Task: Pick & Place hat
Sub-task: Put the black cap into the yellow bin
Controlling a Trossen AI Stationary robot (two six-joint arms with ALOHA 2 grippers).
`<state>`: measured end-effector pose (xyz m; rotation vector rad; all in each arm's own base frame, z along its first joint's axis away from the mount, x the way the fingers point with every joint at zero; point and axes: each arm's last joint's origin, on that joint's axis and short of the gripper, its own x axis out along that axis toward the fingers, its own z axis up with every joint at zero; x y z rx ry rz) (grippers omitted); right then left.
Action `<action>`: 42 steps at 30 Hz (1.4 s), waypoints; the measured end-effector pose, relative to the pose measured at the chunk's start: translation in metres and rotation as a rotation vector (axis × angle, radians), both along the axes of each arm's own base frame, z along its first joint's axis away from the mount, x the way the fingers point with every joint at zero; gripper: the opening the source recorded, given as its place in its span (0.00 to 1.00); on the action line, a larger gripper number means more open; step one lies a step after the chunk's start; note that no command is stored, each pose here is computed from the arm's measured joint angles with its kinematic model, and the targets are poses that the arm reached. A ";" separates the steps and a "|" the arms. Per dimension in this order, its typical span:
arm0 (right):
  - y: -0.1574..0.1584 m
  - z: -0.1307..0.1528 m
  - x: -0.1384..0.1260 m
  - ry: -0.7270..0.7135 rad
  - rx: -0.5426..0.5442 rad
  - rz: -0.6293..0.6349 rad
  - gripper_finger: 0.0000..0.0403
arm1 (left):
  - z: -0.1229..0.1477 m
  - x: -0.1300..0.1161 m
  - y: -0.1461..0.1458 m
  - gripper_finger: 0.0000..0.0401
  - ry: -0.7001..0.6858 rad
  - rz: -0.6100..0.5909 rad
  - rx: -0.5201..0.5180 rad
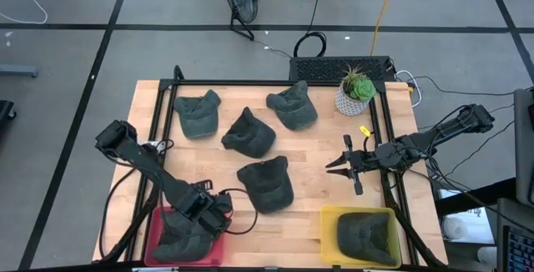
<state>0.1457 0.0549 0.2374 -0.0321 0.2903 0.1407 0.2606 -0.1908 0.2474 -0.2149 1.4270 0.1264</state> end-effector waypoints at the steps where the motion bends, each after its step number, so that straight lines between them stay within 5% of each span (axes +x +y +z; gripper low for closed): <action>1: 0.000 0.000 0.000 0.000 0.000 0.000 0.11 | 0.005 0.003 0.000 0.05 -0.045 0.001 0.022; 5: 0.000 0.000 0.000 0.000 0.000 0.001 0.11 | 0.013 0.019 -0.005 0.01 -0.313 0.033 0.110; 9: 0.000 0.000 0.000 0.000 0.000 0.001 0.11 | -0.003 0.037 -0.013 0.02 -0.485 -0.010 -0.013; 20: 0.000 0.000 0.000 0.004 -0.004 0.002 0.11 | -0.064 0.015 -0.006 0.01 -0.241 0.030 0.016; 35: 0.000 -0.001 0.000 0.005 -0.005 0.002 0.11 | -0.065 0.006 -0.013 0.02 -0.204 0.032 -0.041; 42: 0.000 0.003 0.001 -0.027 0.000 0.003 0.11 | -0.052 0.023 0.005 0.09 -0.267 -0.016 0.024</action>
